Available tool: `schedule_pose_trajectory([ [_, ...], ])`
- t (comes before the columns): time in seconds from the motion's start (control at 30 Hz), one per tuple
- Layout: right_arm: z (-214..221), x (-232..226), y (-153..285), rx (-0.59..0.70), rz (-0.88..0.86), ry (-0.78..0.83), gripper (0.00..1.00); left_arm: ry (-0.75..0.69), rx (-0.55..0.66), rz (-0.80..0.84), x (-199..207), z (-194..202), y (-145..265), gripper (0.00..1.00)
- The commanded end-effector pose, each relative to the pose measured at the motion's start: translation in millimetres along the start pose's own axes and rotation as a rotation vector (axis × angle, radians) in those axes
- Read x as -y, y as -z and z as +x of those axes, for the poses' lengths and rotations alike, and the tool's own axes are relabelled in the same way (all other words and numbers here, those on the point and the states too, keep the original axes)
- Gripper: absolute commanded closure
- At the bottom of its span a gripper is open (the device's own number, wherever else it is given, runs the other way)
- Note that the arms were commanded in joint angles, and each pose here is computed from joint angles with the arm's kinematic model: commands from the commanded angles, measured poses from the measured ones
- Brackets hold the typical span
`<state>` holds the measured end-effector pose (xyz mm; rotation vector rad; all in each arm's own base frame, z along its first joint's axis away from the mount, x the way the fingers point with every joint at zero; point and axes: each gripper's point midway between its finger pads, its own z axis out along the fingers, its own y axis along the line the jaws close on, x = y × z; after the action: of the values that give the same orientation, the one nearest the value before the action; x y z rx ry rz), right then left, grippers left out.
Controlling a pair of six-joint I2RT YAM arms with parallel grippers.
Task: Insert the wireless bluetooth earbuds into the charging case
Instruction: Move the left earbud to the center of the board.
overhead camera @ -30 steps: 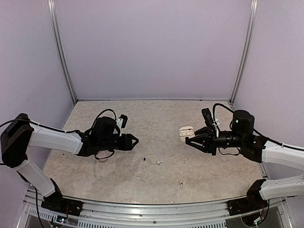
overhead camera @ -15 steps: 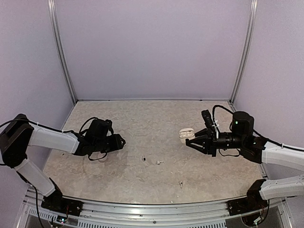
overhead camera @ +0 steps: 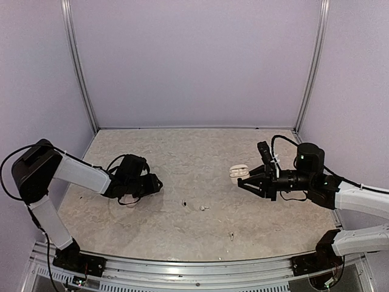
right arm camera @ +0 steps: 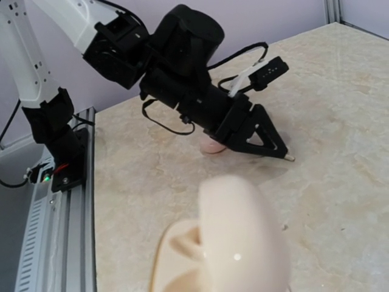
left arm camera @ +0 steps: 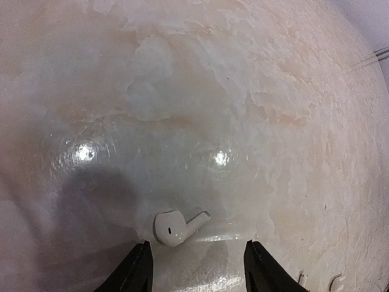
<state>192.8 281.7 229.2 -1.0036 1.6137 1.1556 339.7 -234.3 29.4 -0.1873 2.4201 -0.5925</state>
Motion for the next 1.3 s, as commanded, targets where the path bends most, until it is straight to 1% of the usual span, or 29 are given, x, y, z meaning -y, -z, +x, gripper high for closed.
schedule_pose_trajectory([
  [0.0,-3.5,5.2,2.6,0.008,0.022,0.011,0.88,-0.002,0.003,0.032,7.7,-10.1,-14.1,0.48],
  [0.23,-1.9,6.7,1.6,0.002,0.024,0.010,0.88,-0.042,-0.001,0.051,19.0,-20.3,-32.2,0.50],
  [0.43,-1.4,7.2,2.1,0.000,0.028,0.014,0.88,-0.081,-0.076,0.085,25.8,-8.9,-46.6,0.55],
  [0.57,-0.8,6.5,3.0,0.000,0.029,0.016,0.88,-0.143,-0.121,0.063,21.6,-0.2,-48.6,0.59],
  [0.67,-0.2,6.5,3.6,-0.002,0.029,0.015,0.88,-0.239,-0.159,-0.003,15.2,2.4,-47.5,0.59],
  [0.73,-0.4,5.9,3.5,-0.002,0.027,0.016,0.88,-0.290,-0.206,-0.039,9.9,7.5,-47.7,0.59],
  [0.87,-3.1,5.0,3.3,-0.001,0.022,0.022,0.88,-0.351,-0.259,-0.101,0.0,12.0,-49.5,0.64],
  [1.0,-4.4,5.8,3.0,-0.005,0.024,0.026,0.88,-0.404,-0.258,-0.179,-5.7,4.6,-52.3,0.66],
  [1.27,-6.0,5.7,4.5,-0.007,0.033,0.030,0.88,-0.483,-0.298,-0.239,-1.3,5.2,-57.9,0.70],
])
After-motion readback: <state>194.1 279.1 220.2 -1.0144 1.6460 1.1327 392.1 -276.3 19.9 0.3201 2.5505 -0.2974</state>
